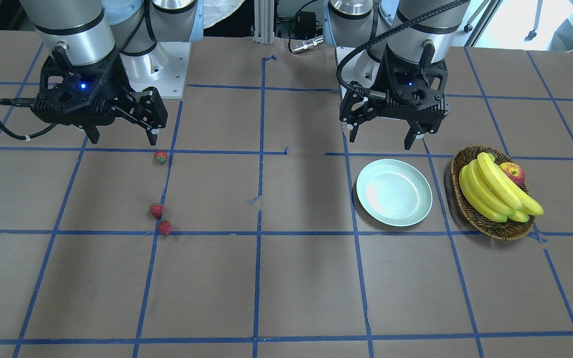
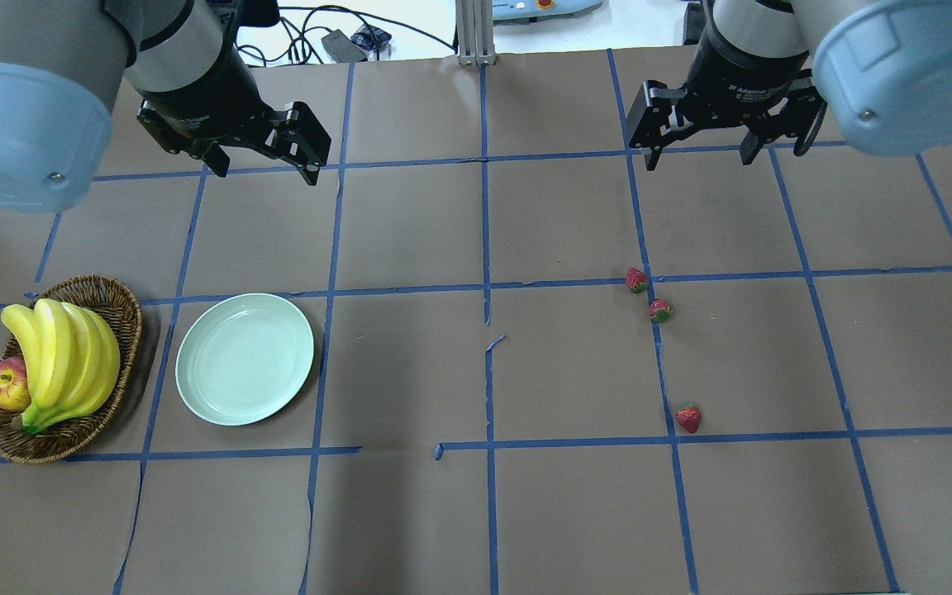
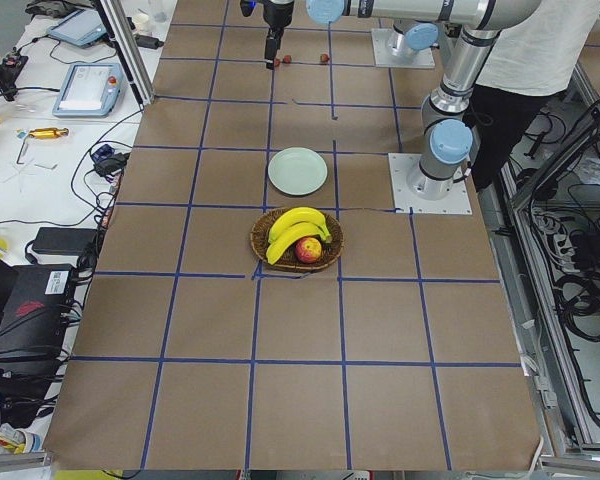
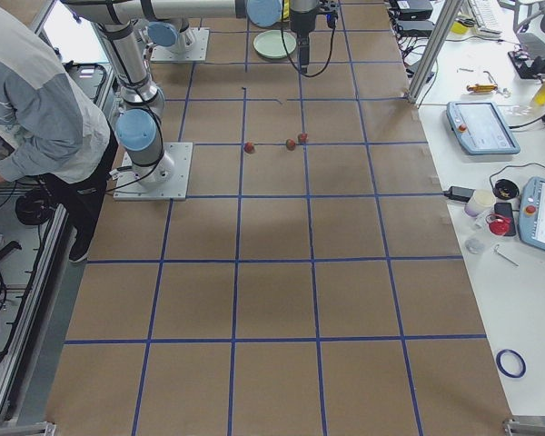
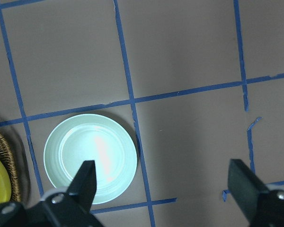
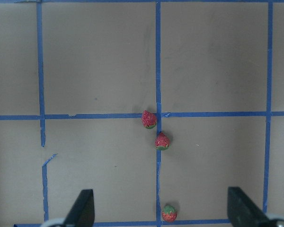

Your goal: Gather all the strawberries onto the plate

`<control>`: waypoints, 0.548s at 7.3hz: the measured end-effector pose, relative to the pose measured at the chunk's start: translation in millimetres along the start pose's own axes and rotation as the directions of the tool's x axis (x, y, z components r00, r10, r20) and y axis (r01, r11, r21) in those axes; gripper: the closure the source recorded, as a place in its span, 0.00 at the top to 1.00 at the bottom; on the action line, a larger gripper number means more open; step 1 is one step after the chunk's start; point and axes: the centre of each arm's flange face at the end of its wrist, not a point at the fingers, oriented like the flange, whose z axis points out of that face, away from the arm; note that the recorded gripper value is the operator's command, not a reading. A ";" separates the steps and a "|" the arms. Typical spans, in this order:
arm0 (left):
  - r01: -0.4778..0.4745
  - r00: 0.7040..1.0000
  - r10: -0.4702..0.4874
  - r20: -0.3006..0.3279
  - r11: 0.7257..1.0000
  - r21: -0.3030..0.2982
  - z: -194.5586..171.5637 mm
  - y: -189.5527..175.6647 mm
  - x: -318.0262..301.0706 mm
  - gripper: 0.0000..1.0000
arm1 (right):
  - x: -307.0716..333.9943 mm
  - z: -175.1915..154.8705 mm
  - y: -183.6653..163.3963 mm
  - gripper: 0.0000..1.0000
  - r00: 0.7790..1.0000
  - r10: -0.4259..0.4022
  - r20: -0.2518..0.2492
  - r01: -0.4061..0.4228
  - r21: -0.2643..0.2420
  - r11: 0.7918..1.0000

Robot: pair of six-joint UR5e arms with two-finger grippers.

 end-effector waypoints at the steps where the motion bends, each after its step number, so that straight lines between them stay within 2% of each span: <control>1: 0.000 1.000 0.000 0.000 1.000 -0.003 1.1 0.1 0.0 1.00 | 0.6 -1.9 0.6 1.00 1.000 0.000 -0.004 0.000 0.004 1.000; 4: -0.003 1.000 0.003 0.000 1.000 -0.003 0.1 4.2 0.3 1.00 | 1.1 0.3 0.1 1.00 1.000 0.000 -0.012 0.000 0.013 1.000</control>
